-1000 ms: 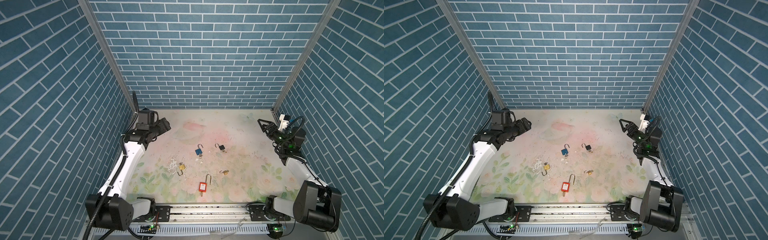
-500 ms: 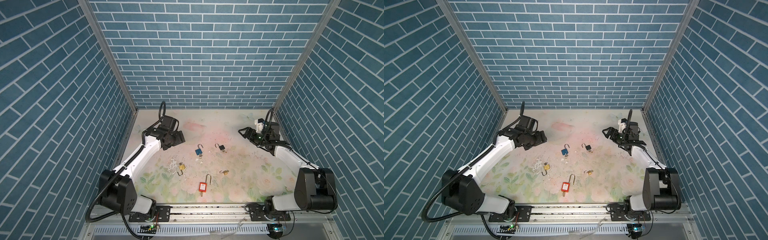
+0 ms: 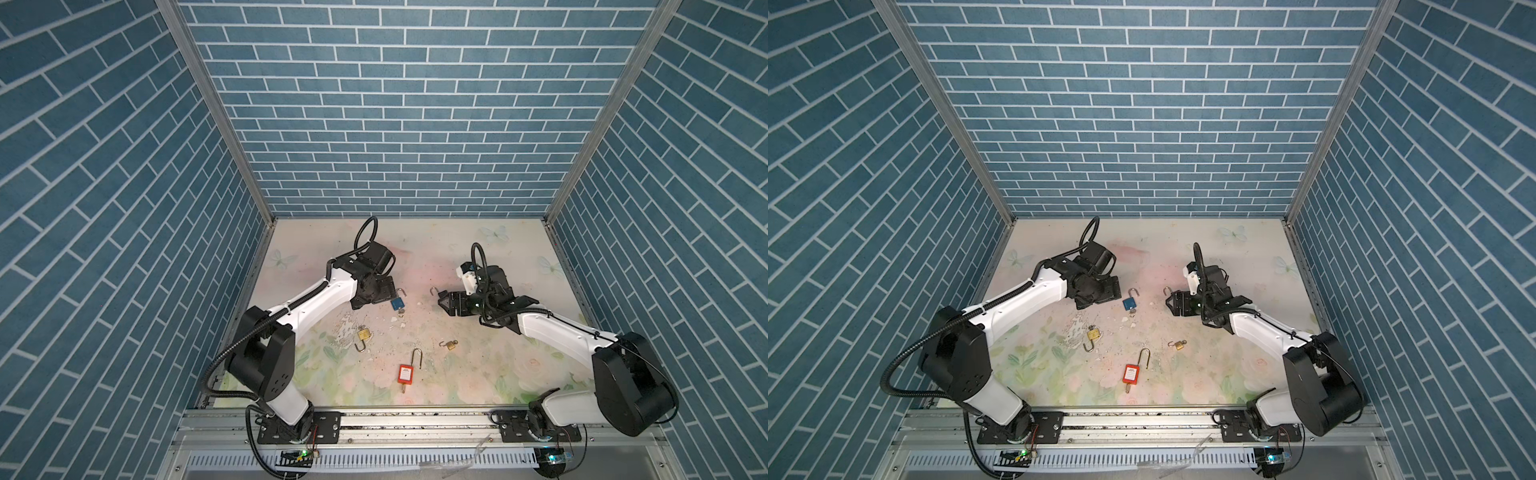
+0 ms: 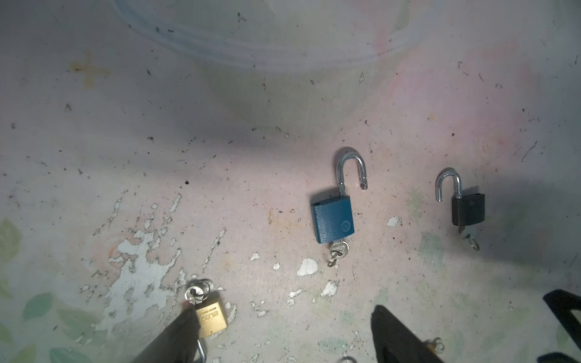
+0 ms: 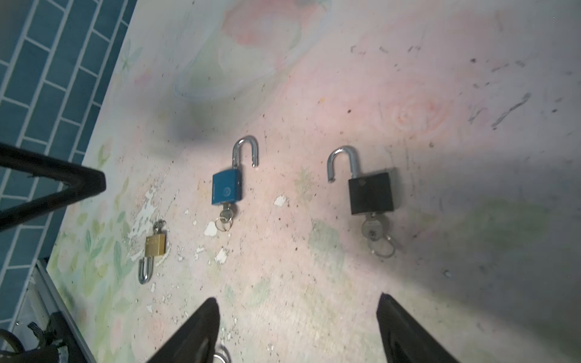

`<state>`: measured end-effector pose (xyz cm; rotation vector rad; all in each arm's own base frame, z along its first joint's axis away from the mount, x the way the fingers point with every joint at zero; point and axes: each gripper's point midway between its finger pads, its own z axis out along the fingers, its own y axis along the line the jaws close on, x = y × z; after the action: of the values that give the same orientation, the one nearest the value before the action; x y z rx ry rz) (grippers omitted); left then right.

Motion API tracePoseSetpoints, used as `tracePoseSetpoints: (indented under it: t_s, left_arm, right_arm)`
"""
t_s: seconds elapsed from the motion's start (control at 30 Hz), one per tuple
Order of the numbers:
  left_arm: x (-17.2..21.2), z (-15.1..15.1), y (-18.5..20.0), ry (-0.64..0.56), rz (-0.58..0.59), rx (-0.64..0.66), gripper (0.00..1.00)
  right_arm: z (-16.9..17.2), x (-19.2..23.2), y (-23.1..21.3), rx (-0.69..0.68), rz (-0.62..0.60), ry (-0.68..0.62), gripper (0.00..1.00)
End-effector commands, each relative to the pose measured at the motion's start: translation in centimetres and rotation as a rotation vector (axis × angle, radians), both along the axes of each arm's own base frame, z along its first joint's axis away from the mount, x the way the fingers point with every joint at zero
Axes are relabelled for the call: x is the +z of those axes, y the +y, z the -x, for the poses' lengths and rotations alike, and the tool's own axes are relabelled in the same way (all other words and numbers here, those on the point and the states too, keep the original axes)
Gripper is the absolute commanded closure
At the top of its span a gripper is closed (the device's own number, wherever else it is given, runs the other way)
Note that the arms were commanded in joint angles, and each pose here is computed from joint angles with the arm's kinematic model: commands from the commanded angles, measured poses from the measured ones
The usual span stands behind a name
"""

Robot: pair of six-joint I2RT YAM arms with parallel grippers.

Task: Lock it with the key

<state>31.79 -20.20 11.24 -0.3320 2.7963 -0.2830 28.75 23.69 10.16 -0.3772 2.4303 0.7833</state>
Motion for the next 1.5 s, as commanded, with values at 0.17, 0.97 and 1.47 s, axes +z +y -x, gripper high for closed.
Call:
tracePoseSetpoints:
  t_s: [0.17, 0.97, 1.47]
  left_arm:
    - [-2.0, 0.1, -1.7, 0.027, -0.033, 0.103, 0.13]
    - [-6.8, -0.8, -5.0, 0.08, -0.089, 0.1, 0.13]
    - [-9.1, -1.2, -4.5, 0.098, -0.191, 0.107, 0.22]
  right_arm:
    - [2.2, 0.0, 1.6, 0.081, 0.073, -0.105, 0.2]
    - [7.2, -1.9, 4.1, 0.235, 0.159, -0.212, 0.23]
    - [7.5, -2.7, 3.4, 0.22, 0.172, -0.203, 0.24]
